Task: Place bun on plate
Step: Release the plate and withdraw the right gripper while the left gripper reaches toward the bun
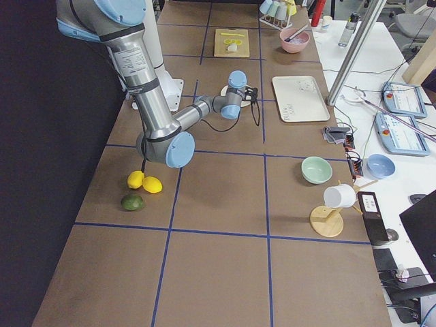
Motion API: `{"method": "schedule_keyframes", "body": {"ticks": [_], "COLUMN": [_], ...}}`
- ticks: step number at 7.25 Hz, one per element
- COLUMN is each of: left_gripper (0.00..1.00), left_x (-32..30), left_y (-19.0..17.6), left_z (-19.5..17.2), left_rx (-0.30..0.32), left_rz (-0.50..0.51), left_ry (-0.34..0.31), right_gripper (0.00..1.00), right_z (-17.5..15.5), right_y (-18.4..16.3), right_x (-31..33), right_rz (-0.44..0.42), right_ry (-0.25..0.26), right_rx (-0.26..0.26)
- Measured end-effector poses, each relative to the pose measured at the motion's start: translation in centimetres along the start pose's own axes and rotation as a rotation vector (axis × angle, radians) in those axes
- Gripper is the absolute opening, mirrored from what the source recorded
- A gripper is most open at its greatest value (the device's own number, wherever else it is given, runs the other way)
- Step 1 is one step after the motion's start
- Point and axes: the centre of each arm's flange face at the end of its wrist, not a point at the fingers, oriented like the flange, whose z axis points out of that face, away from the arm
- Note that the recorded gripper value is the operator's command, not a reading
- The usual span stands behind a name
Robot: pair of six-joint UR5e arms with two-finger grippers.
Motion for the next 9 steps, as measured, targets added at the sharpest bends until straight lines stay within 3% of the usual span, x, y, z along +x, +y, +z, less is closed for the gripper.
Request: {"method": "schedule_keyframes", "body": {"ticks": [2, 4, 6, 9], "left_gripper": [1.00, 1.00, 1.00, 0.99], "left_x": [6.5, 13.4, 20.0, 25.3], "left_y": [-1.5, -1.9, -2.4, -1.6], "left_z": [4.0, 9.4, 14.1, 17.6], "left_rx": [0.007, 0.003, 0.027, 0.045], "left_rz": [-0.003, 0.055, 0.058, 0.063], "left_ry": [0.023, 0.070, 0.042, 0.009], "right_gripper": [1.00, 1.00, 1.00, 1.00], "right_z": [-9.4, -16.9, -20.8, -26.4], "right_y": [-5.0, -8.6, -9.7, -12.5], "right_x": [5.5, 12.4, 20.0, 27.9], "right_rz": [0.065, 0.104, -0.011, -0.215], "right_ry": [-0.012, 0.005, 0.087, 0.276], "right_rx": [0.004, 0.049, 0.089, 0.085]}}
